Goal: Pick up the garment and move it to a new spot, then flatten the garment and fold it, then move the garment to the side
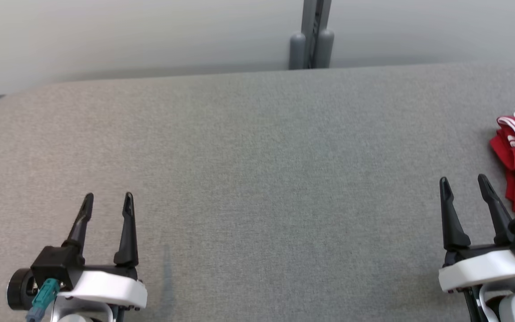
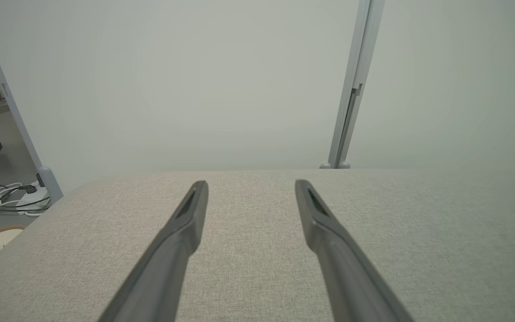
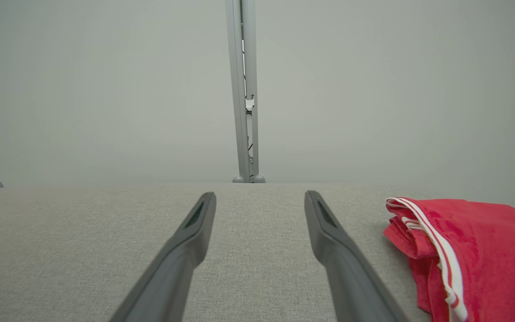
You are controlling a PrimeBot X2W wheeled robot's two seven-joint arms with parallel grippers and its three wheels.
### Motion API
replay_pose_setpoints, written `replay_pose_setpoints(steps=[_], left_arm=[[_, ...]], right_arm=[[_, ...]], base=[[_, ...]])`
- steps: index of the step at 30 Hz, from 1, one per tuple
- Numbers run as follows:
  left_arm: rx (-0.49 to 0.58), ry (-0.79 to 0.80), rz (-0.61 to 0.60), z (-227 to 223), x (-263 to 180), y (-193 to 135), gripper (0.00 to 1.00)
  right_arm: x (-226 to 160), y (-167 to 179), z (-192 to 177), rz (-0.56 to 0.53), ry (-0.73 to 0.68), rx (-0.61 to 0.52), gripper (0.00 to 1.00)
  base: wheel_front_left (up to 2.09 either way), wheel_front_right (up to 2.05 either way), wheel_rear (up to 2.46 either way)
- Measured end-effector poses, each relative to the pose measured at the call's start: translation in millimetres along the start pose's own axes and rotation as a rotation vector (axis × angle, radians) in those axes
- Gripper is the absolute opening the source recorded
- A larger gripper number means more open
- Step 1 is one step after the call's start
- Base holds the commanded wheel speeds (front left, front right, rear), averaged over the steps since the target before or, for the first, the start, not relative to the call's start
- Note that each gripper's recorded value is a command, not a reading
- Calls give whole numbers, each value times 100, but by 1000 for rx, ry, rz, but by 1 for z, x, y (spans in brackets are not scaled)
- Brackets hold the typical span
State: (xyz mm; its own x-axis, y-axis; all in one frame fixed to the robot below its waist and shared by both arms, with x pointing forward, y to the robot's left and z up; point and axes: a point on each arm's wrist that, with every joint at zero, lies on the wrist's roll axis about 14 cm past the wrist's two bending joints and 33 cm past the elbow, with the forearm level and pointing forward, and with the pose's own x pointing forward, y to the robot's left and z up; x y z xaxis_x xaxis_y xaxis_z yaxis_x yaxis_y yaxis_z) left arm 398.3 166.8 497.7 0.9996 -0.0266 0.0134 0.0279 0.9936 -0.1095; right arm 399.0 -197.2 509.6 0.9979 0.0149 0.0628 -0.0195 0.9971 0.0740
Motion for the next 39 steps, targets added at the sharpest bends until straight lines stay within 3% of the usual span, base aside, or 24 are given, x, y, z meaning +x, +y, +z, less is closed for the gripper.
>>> replay_pose_setpoints(steps=[20, 39], left_arm=[[-2, 12, 30, 0, -51, 16, 100], [10, 40, 25, -7, -51, 17, 100]], right_arm=[[-52, -3, 19, -13, 11, -20, 100], [-55, -7, 19, -25, 12, -9, 100]], base=[[0, 0, 0], [0, 0, 0]])
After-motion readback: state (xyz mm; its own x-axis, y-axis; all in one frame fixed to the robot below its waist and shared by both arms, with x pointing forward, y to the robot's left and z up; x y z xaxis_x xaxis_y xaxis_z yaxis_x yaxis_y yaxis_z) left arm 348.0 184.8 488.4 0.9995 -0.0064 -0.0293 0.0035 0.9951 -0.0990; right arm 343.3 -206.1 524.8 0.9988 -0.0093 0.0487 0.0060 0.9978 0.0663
